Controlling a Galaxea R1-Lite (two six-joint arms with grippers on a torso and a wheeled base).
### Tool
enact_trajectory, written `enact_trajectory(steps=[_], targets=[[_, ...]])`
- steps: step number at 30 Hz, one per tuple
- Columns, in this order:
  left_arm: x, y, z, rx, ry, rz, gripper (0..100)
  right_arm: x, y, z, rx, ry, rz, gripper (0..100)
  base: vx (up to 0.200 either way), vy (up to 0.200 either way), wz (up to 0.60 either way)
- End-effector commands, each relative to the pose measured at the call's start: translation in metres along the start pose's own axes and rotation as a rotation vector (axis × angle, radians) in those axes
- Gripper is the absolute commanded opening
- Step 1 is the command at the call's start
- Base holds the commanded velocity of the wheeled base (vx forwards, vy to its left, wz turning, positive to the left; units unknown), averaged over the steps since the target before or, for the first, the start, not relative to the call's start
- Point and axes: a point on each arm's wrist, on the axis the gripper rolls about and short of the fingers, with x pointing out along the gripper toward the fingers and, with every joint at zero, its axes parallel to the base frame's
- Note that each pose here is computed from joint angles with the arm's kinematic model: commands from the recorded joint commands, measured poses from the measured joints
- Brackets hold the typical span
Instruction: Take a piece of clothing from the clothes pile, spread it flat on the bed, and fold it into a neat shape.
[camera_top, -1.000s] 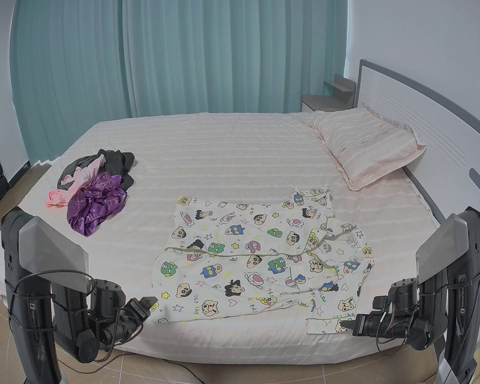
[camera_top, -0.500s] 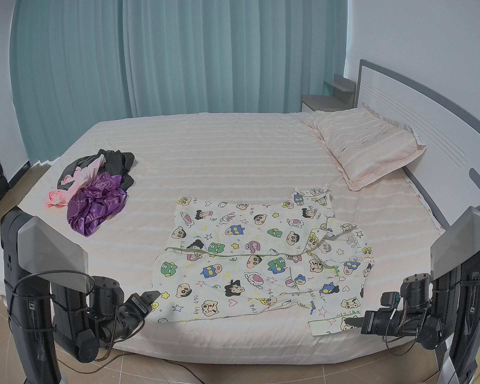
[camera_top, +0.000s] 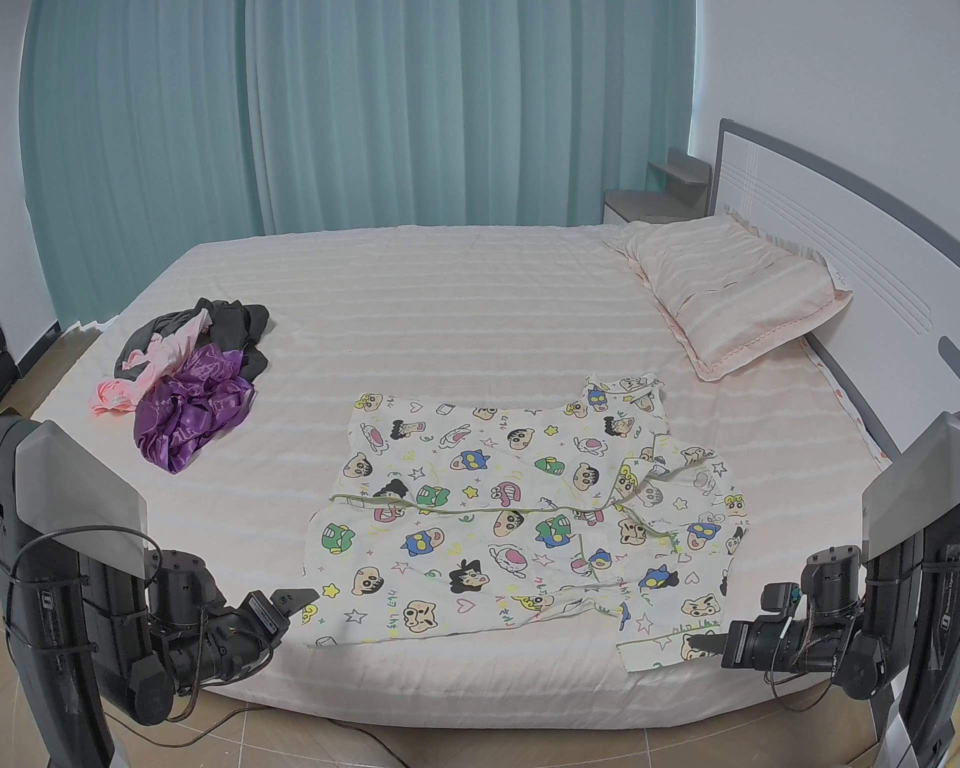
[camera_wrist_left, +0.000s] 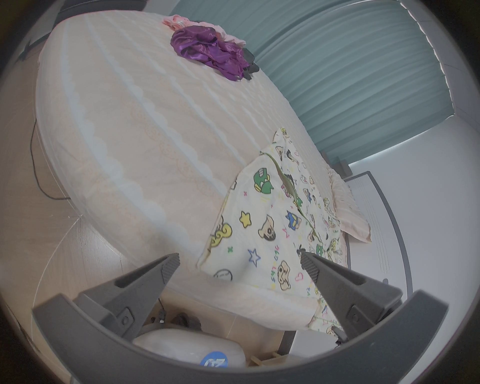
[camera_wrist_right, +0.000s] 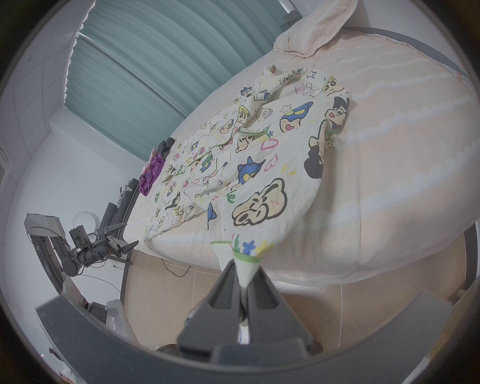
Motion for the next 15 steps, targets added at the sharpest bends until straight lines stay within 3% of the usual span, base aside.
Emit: enact_trajectory(steps=[1,7,10,15], targets=[[0.000,-0.008,-0.016,0.056,0.053,-0.024,100,-0.003,0.001,-0.002,0.001,0.004,-0.001,0,0.000,0.000,0.00],[0.011,-0.008,-0.030,0.226,0.062,0.013,100,-0.002,0.000,-0.003,0.003,0.005,-0.008,0,0.000,0.000,0.00],[0.013,-0.006,-0.030,0.235,0.030,0.046,100,-0.002,0.000,-0.003,0.005,0.008,-0.008,0,0.000,0.000,0.00],[0.014,0.002,-0.036,0.239,0.064,0.090,100,-0.002,0.000,-0.003,0.004,0.005,-0.004,0,0.000,0.000,0.00]])
